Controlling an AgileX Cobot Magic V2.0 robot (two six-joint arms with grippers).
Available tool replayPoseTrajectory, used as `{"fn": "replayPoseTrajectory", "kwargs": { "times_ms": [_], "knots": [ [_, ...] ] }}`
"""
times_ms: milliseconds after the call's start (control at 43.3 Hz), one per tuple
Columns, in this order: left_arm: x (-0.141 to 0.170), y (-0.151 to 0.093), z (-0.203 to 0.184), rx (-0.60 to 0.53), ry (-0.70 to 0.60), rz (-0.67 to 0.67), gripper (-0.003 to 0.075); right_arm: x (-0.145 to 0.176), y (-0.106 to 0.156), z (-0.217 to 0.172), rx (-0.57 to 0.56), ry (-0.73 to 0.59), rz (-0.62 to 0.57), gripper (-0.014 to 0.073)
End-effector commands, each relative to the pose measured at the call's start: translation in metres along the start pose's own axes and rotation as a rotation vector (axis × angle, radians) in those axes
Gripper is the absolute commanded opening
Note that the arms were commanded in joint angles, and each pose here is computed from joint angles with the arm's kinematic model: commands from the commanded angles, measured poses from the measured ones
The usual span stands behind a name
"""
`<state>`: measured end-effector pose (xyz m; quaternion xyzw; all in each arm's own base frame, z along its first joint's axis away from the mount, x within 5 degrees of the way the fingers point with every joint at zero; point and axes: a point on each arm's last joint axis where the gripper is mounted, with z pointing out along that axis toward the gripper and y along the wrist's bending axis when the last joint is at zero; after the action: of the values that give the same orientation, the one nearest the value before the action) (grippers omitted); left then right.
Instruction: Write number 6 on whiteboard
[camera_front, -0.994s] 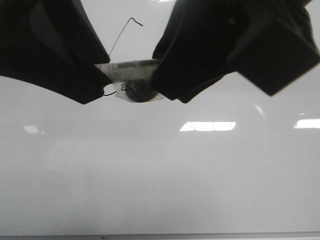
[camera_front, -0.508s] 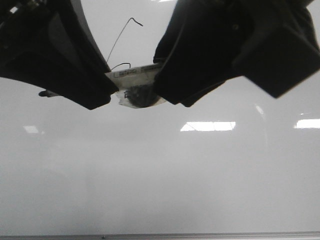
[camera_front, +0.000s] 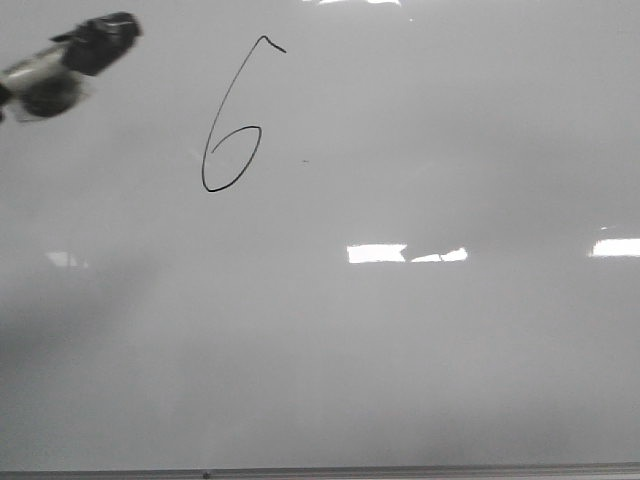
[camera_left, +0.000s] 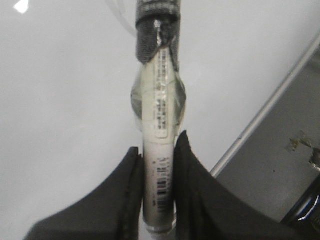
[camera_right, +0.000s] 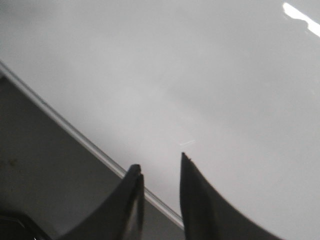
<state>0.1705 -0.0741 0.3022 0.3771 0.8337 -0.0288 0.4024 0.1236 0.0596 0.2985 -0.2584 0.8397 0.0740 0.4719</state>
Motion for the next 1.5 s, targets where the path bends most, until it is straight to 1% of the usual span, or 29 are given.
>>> {"fn": "replayPoseTrajectory", "kwargs": {
  "times_ms": [0,69,92,185,323,485,716,970,1017,1248,1479],
  "knots": [
    [0.005,0.020,-0.019,-0.145,-0.099,-0.187,0.0042,0.009,-0.009,-0.017,0.094,-0.131,0.141,0.0031],
    [0.019,0.031,-0.026,-0.228,-0.097,-0.310,0.0042,0.023,-0.013,-0.027,0.153,-0.166,0.198,-0.0055],
    [0.023,0.034,-0.026,-0.248,-0.091,-0.340,0.0042,0.026,-0.013,-0.030,0.163,-0.177,0.202,-0.0071],
    [0.039,0.045,-0.028,-0.329,-0.073,-0.461,0.0042,0.034,-0.013,-0.041,0.207,-0.230,0.215,-0.0065],
    [0.053,0.062,-0.022,-0.417,-0.089,-0.599,0.0042,0.036,-0.011,-0.050,0.216,-0.271,0.212,-0.0066],
    [0.056,0.079,0.000,-0.448,-0.087,-0.627,0.0042,0.036,-0.011,-0.049,0.215,-0.265,0.213,-0.0066],
    [0.061,0.106,0.034,-0.537,-0.134,-0.630,0.0043,0.039,-0.011,-0.047,0.214,-0.260,0.213,-0.0066],
    [0.072,0.119,0.063,-0.568,-0.114,-0.635,0.0052,0.038,-0.011,-0.047,0.215,-0.265,0.213,-0.0066],
    [0.074,0.120,0.067,-0.568,-0.107,-0.636,0.0067,0.038,-0.011,-0.047,0.216,-0.268,0.213,-0.0066],
    [0.080,0.126,0.080,-0.587,-0.103,-0.635,0.0196,0.037,-0.011,-0.048,0.218,-0.284,0.211,-0.0066],
    [0.081,0.126,0.081,-0.588,-0.102,-0.635,0.0259,0.037,-0.011,-0.048,0.218,-0.285,0.211,-0.0066]
  ]
}}
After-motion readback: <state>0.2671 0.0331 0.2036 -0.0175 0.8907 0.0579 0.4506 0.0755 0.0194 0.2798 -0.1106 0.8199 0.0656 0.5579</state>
